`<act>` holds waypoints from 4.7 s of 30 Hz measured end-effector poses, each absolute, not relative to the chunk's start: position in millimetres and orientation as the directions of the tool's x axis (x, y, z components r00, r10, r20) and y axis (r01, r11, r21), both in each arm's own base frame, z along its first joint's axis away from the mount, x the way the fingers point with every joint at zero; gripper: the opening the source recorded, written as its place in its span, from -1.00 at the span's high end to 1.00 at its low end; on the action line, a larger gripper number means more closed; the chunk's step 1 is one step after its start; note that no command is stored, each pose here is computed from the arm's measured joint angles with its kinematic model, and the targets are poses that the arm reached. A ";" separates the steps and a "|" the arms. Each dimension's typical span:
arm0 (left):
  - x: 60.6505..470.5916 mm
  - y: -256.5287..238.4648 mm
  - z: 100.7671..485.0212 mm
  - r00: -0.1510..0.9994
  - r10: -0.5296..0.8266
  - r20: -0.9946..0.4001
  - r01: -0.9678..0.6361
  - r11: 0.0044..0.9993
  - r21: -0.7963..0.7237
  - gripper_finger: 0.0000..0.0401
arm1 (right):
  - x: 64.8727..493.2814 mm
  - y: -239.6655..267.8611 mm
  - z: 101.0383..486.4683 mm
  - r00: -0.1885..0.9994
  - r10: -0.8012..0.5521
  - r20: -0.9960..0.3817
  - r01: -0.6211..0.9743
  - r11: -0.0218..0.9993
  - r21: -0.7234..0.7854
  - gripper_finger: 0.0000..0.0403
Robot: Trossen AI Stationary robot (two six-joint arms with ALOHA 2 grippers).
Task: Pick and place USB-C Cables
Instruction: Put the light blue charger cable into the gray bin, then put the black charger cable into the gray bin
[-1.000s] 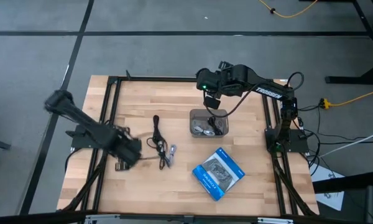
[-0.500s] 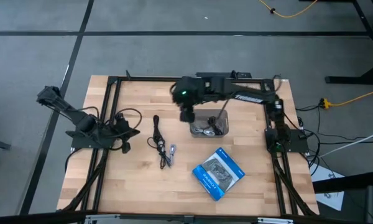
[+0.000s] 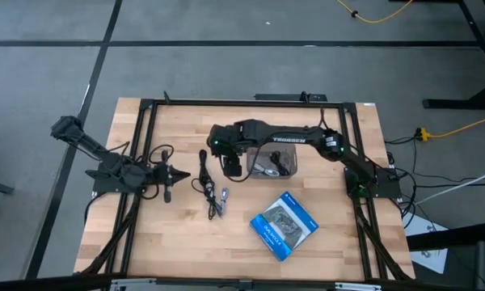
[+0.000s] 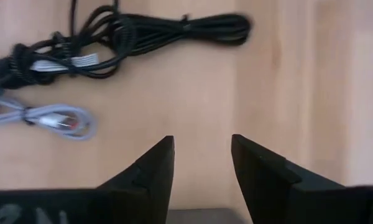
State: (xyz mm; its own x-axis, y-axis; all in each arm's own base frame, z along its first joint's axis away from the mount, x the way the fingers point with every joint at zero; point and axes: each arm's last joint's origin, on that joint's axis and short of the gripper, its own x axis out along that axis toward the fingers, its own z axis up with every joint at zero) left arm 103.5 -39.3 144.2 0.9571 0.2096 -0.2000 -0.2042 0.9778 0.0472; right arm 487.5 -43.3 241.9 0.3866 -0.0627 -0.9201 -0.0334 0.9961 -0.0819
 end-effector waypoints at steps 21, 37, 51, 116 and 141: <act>108.7 -29.8 143.7 0.957 0.186 -0.224 -0.161 0.979 0.124 1.00 | 510.3 56.6 169.9 0.323 0.071 -0.944 -0.581 0.802 -0.138 0.18; 108.7 -29.8 143.4 0.956 0.185 -0.227 -0.170 0.982 0.083 1.00 | 511.3 49.0 132.6 0.202 0.139 -0.969 -0.604 0.797 -0.012 0.18; 108.7 -29.8 143.3 0.956 0.185 -0.227 -0.171 0.982 0.081 1.00 | 512.7 23.8 188.8 0.307 0.024 -0.951 -0.285 0.956 -0.068 0.18; 108.8 -30.0 143.2 0.957 0.179 -0.229 -0.158 0.981 0.109 1.00 | 402.1 -3.2 277.9 0.088 -0.422 -0.902 0.165 0.899 -0.405 0.83; 108.7 -29.7 144.5 0.953 0.190 -0.234 -0.177 0.981 0.077 1.00 | 415.8 -9.8 268.3 0.443 -0.389 -0.808 0.130 0.919 -0.371 0.29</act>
